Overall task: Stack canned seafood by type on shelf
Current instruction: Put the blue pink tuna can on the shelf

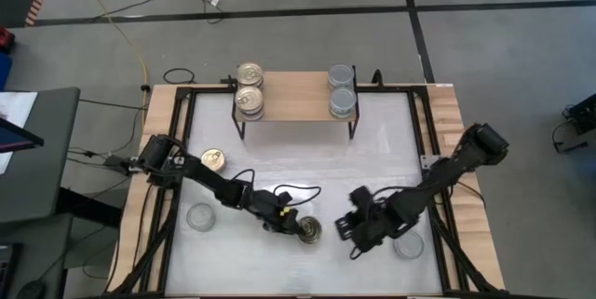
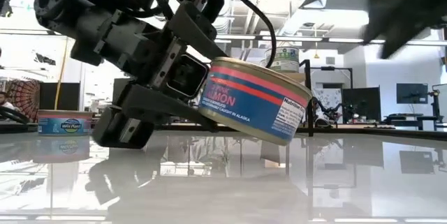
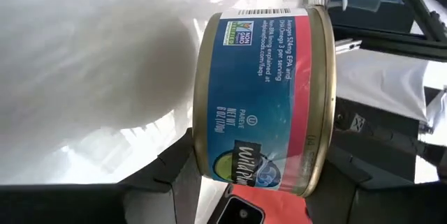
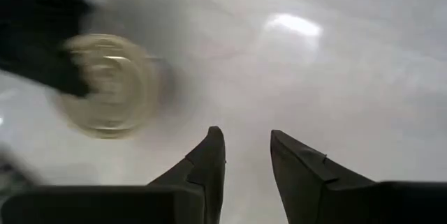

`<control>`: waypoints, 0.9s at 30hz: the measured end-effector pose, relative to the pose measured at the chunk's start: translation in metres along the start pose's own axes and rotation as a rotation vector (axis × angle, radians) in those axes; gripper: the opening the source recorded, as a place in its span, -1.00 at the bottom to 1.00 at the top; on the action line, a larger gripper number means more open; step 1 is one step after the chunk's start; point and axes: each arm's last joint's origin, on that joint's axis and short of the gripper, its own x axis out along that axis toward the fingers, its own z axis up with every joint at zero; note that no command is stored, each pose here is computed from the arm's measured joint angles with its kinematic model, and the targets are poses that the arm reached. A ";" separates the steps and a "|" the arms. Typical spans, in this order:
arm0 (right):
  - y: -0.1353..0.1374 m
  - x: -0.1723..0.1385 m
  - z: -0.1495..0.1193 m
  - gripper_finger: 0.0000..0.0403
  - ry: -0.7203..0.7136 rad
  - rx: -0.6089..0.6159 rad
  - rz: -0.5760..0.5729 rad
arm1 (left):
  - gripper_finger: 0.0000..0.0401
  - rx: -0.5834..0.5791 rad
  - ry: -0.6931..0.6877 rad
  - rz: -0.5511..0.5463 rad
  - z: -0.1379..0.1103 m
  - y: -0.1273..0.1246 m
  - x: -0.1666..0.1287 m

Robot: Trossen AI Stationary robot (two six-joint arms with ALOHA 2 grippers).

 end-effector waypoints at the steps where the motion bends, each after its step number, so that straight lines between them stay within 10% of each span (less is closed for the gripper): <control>1: -0.007 -0.006 -0.001 -0.31 -0.013 0.008 -0.039 | -0.07 0.006 -0.001 -0.001 0.004 0.000 -0.001; 15: -0.089 0.011 -0.013 -0.31 -0.145 -0.112 0.201 | -0.07 -0.063 -0.298 -0.125 0.050 -0.020 -0.006; 27: -0.159 -0.007 0.042 -0.31 -0.145 -0.348 0.424 | -0.07 0.049 -0.561 -0.078 0.083 -0.112 0.009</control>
